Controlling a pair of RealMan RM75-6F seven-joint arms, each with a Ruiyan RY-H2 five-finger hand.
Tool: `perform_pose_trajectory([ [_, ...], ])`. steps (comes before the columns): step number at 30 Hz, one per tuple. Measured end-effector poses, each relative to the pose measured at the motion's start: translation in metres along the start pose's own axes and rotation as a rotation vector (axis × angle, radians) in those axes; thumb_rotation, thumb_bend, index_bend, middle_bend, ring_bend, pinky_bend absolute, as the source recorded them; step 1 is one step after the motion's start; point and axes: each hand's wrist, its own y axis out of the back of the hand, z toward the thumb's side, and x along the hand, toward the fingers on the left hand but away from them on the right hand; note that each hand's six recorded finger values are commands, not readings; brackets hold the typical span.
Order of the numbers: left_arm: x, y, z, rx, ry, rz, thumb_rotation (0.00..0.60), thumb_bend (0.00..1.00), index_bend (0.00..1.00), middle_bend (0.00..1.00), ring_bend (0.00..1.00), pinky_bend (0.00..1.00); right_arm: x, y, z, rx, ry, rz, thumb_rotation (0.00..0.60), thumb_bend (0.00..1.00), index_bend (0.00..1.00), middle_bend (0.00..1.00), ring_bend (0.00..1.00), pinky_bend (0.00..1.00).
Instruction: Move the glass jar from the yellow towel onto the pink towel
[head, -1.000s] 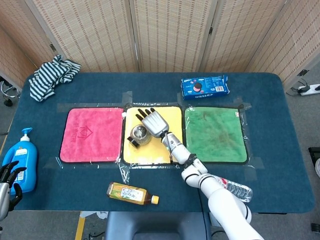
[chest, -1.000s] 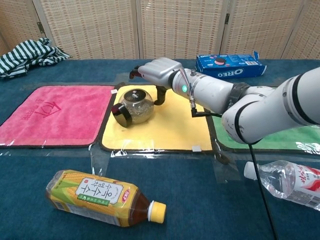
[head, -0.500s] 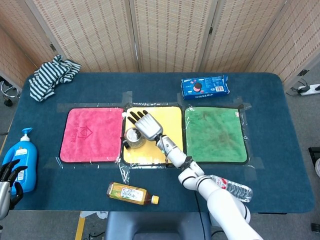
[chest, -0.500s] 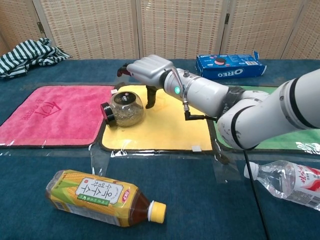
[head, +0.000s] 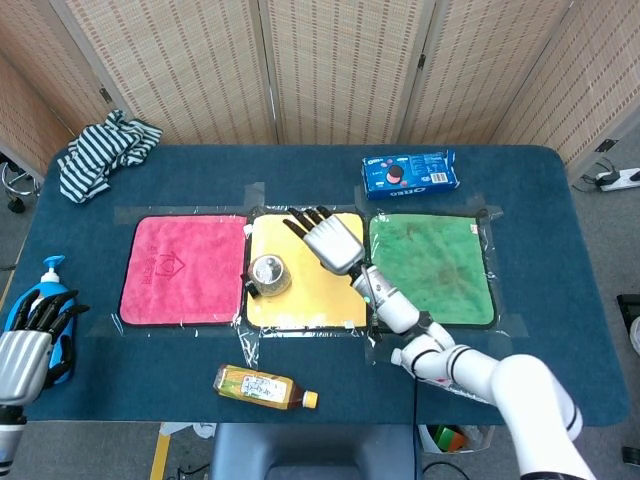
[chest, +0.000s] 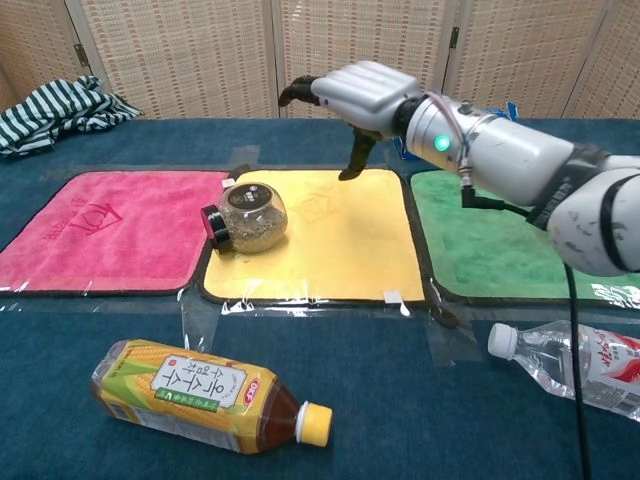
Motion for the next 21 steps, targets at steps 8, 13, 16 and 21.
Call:
perform_pose_trajectory([
  [8, 0.044, 0.000, 0.032, 0.017, -0.172, -0.042, 0.600, 0.83, 0.19, 0.17, 0.19, 0.07, 0.081, 0.049, -0.050, -0.003, -0.085, -0.017, 0.600, 0.07, 0.13, 0.14, 0.20, 0.25],
  [13, 0.069, -0.002, 0.059, 0.037, -0.284, -0.096, 0.600, 0.83, 0.16, 0.17, 0.19, 0.06, 0.153, 0.077, -0.092, 0.010, -0.203, -0.033, 0.600, 0.07, 0.13, 0.14, 0.20, 0.25],
  [16, 0.086, -0.003, 0.079, 0.052, -0.357, -0.128, 0.600, 0.83, 0.15, 0.17, 0.17, 0.05, 0.191, 0.084, -0.106, 0.013, -0.256, -0.037, 0.600, 0.07, 0.13, 0.15, 0.20, 0.25],
  [21, 0.112, -0.008, 0.114, 0.083, -0.473, -0.188, 0.600, 0.83, 0.12, 0.15, 0.14, 0.03, 0.231, 0.089, -0.111, -0.014, -0.293, -0.045, 0.600, 0.07, 0.13, 0.15, 0.20, 0.25],
])
